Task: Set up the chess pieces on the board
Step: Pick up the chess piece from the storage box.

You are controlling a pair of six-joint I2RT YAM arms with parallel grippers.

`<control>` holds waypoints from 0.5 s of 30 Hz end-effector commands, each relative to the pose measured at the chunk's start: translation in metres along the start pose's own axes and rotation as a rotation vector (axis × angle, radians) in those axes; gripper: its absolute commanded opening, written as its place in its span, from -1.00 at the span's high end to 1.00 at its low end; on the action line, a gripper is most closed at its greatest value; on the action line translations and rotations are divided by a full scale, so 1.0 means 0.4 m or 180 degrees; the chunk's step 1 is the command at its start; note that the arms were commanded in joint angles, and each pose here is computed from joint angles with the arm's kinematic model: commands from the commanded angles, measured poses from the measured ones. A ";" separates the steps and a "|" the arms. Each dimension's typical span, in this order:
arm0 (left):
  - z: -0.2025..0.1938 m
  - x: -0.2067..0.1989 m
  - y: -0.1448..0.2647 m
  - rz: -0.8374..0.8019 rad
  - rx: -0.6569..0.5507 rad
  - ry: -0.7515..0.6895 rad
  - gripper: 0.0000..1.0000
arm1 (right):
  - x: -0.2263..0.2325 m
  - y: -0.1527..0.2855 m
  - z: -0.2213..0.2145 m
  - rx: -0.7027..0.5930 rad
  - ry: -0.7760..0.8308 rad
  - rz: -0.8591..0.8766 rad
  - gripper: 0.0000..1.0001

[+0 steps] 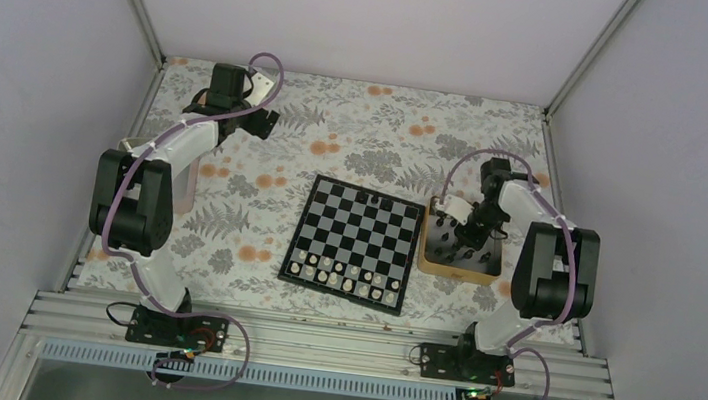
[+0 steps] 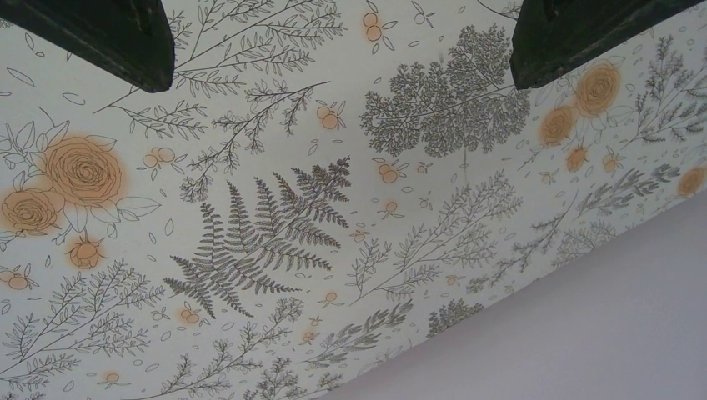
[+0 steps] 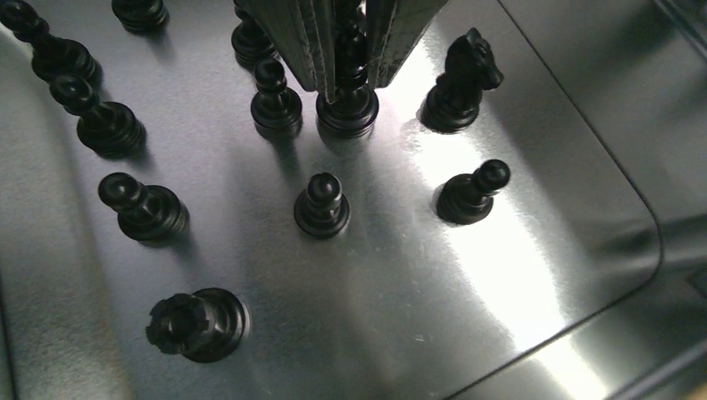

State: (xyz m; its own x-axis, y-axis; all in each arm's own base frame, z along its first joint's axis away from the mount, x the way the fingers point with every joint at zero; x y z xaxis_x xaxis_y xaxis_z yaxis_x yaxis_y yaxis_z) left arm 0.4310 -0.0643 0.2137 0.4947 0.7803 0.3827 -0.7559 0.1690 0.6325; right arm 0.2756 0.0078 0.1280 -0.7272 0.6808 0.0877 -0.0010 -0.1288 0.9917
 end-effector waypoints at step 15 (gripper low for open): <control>0.044 0.033 0.021 -0.0057 -0.0141 -0.0043 -1.00 | -0.001 0.253 0.222 -0.0452 0.0574 -0.0158 0.91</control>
State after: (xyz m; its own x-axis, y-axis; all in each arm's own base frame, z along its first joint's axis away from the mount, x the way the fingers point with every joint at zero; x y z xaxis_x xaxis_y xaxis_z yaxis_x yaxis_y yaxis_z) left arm 0.4335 -0.0643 0.2223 0.5012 0.7785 0.3779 -0.7582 0.1845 0.6254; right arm 0.3215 0.0298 0.2245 -0.7794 0.6264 -0.0138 -0.1627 -0.1810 0.9699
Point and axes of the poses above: each gripper's point midway between its finger pads, its own y axis back along the fingers, its own x axis along the line the jaws close on, z = x × y, the point moved 9 cm from there along y, back along the fingers, and after that the axes turned 14 degrees about -y, right-handed, at the moved point
